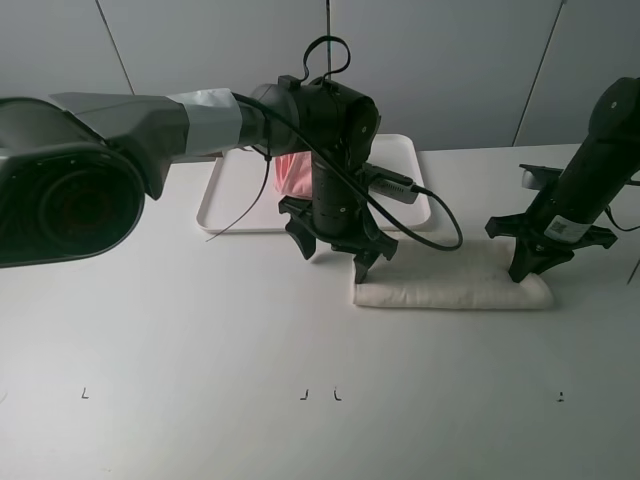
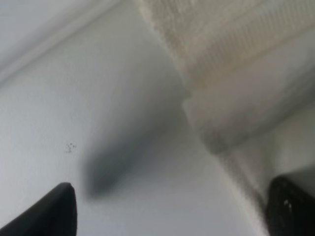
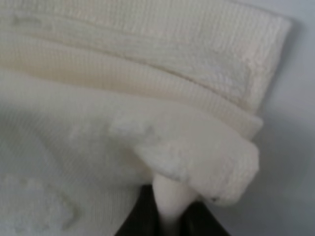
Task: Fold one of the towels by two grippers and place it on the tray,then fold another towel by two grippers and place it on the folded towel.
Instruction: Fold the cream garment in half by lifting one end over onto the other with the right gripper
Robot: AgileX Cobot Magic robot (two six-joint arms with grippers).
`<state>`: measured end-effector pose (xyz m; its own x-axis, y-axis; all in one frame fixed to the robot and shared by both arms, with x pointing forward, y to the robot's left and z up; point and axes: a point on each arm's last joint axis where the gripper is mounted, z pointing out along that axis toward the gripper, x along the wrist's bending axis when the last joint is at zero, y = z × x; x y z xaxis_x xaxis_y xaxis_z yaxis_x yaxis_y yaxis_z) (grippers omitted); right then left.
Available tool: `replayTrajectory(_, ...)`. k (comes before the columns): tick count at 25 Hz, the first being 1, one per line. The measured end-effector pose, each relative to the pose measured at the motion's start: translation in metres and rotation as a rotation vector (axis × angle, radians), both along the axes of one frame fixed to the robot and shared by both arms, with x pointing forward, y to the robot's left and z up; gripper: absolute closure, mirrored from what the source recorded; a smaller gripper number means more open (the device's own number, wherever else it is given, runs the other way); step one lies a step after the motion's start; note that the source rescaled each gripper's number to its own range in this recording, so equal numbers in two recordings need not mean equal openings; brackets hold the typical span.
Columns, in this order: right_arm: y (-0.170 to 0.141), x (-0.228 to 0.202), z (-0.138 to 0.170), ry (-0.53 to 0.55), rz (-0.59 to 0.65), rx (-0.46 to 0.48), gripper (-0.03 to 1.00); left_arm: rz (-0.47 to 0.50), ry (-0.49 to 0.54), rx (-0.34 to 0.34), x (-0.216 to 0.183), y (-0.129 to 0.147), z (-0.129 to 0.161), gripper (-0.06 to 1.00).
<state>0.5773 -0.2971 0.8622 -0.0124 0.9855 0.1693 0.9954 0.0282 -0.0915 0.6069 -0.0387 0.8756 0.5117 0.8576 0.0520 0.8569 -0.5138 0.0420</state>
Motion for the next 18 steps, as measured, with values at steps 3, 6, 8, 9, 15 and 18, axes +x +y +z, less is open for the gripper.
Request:
replayTrajectory(3,0.001,0.000,0.004,-0.009,-0.004,0.006,0.93,0.000,0.000,0.000,0.000,0.000,0.000,-0.04)
replayTrajectory(6,0.002,-0.003,0.009,-0.011,0.001,0.017,0.93,-0.001,-0.002,0.001,0.000,0.000,0.000,-0.04)
replayTrajectory(8,0.002,-0.005,0.014,-0.008,0.007,0.021,0.93,0.000,-0.001,0.002,0.000,0.000,0.000,-0.04)
replayTrajectory(9,0.002,-0.006,0.018,-0.009,0.010,0.023,0.93,-0.003,-0.001,0.002,0.000,0.000,0.000,-0.04)
replayTrajectory(15,0.006,-0.010,0.041,-0.025,-0.003,0.058,0.93,-0.005,-0.002,0.003,0.000,0.000,0.001,-0.04)
replayTrajectory(18,0.009,-0.011,0.049,-0.033,-0.022,0.089,0.93,-0.007,-0.005,0.006,0.001,0.000,0.001,-0.04)
